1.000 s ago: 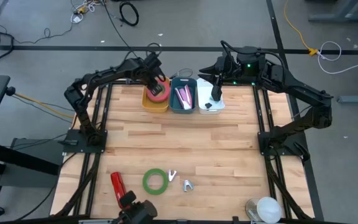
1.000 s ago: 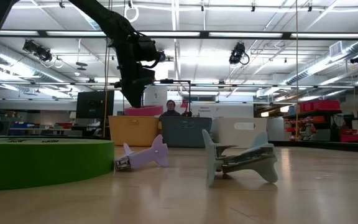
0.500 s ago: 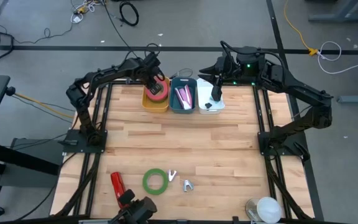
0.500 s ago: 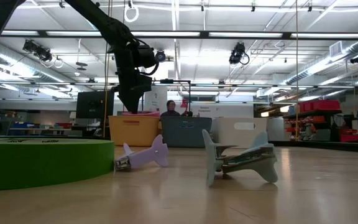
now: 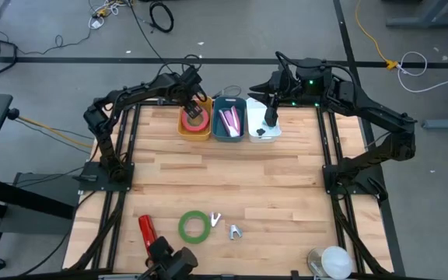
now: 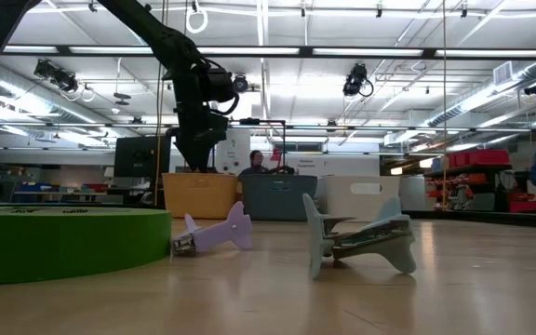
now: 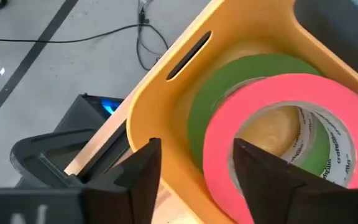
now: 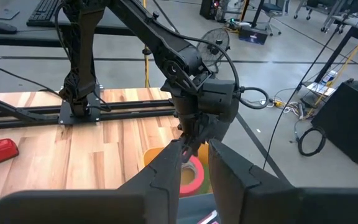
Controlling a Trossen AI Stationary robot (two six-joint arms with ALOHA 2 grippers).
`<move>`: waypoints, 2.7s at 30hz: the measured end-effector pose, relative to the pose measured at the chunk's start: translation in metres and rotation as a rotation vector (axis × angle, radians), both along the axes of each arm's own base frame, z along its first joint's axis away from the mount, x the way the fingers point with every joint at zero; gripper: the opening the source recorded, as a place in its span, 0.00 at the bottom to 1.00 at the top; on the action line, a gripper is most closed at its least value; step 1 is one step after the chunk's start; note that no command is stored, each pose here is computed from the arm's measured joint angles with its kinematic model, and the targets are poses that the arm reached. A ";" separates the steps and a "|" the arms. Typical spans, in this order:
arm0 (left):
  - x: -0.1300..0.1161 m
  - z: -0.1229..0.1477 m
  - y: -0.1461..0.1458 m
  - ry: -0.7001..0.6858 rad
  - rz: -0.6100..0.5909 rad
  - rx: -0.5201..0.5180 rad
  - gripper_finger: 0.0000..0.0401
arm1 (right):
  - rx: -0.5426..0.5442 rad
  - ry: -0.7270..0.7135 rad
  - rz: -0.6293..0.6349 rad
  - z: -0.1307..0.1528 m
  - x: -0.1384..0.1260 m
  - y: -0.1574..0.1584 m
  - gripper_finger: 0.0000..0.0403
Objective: Pick and place Stapler, Stapler remover, tape
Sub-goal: Put the green tape into the yellow bin
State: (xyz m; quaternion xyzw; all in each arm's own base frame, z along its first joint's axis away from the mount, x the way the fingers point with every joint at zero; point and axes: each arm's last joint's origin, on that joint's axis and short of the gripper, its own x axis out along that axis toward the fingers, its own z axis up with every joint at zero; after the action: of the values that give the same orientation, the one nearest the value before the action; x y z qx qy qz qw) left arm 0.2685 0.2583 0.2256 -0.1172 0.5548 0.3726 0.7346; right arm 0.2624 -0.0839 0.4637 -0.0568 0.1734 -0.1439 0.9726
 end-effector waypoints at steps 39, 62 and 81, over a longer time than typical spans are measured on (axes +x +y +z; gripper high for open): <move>0.040 0.064 -0.113 -0.141 -0.362 -0.119 0.55 | 0.014 0.014 -0.032 -0.002 -0.001 -0.001 0.20; 0.038 0.096 -0.233 -0.184 -0.735 -0.261 0.55 | 0.088 0.056 -0.042 -0.007 -0.003 0.002 0.20; 0.035 0.095 -0.312 -0.143 -0.924 -0.269 0.55 | 0.057 0.125 0.223 -0.009 -0.003 0.038 0.20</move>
State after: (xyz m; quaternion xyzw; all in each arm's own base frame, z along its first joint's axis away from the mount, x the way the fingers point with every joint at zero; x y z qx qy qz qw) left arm 0.3032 -0.0539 0.3202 0.0225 0.5403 -0.0767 0.8377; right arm 0.2598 -0.0458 0.4543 -0.0569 0.2304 -0.0262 0.9711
